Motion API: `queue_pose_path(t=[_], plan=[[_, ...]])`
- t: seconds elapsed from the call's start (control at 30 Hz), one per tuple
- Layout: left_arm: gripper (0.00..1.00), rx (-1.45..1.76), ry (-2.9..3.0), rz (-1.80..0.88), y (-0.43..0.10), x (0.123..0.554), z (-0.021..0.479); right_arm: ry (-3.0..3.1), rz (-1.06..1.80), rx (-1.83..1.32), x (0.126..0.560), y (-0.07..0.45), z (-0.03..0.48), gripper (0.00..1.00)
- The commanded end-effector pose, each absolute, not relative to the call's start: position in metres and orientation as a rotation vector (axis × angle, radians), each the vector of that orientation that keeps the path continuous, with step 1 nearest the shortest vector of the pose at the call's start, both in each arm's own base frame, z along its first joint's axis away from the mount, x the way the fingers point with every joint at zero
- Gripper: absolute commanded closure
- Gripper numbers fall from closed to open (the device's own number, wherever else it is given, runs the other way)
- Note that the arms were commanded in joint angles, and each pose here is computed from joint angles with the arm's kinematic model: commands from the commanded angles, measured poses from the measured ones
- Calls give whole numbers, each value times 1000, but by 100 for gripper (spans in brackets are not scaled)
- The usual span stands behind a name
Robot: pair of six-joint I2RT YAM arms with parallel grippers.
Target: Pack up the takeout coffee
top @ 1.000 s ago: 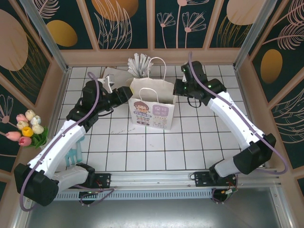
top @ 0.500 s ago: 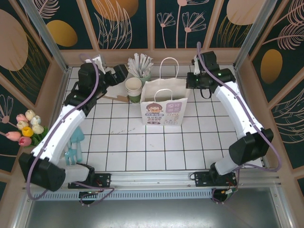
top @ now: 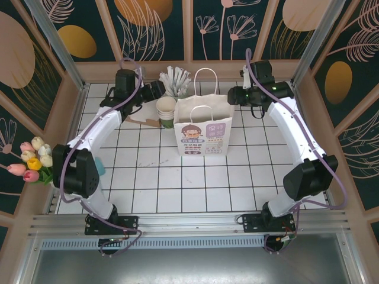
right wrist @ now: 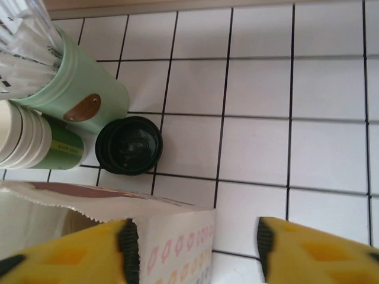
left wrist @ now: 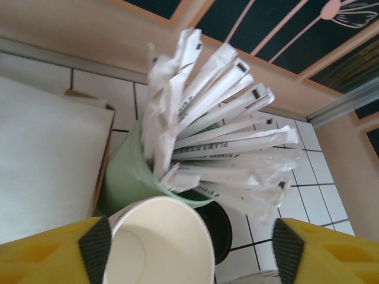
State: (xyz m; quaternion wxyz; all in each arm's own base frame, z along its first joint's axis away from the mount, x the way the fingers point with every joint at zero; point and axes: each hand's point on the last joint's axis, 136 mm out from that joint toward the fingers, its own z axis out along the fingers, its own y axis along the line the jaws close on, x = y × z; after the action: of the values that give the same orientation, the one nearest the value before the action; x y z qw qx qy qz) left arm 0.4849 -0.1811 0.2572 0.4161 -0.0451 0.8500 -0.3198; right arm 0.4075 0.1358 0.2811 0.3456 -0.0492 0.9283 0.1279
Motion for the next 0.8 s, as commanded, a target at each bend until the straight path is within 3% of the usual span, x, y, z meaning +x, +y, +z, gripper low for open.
queue_pose_path(t=[0.0, 0.03, 0.07, 0.1, 0.3, 0.77], plan=[[30, -2, 2034, -857, -197, 491, 302, 2165, 374, -115, 409, 134, 344, 27], [30, -8, 2047, -820, -198, 494, 297, 2106, 377, -105, 407, 132, 355, 22], [29, -14, 2073, -773, -199, 497, 290, 2034, 386, -89, 404, 129, 369, 4], [29, -13, 2088, -728, -202, 497, 289, 1963, 399, -70, 399, 125, 383, 1], [34, -43, 2184, -522, -217, 508, 275, 1801, 384, 4, 381, 106, 419, 1], [50, -96, 2265, -383, -240, 532, 245, 1769, 304, 198, 375, 75, 412, 1]])
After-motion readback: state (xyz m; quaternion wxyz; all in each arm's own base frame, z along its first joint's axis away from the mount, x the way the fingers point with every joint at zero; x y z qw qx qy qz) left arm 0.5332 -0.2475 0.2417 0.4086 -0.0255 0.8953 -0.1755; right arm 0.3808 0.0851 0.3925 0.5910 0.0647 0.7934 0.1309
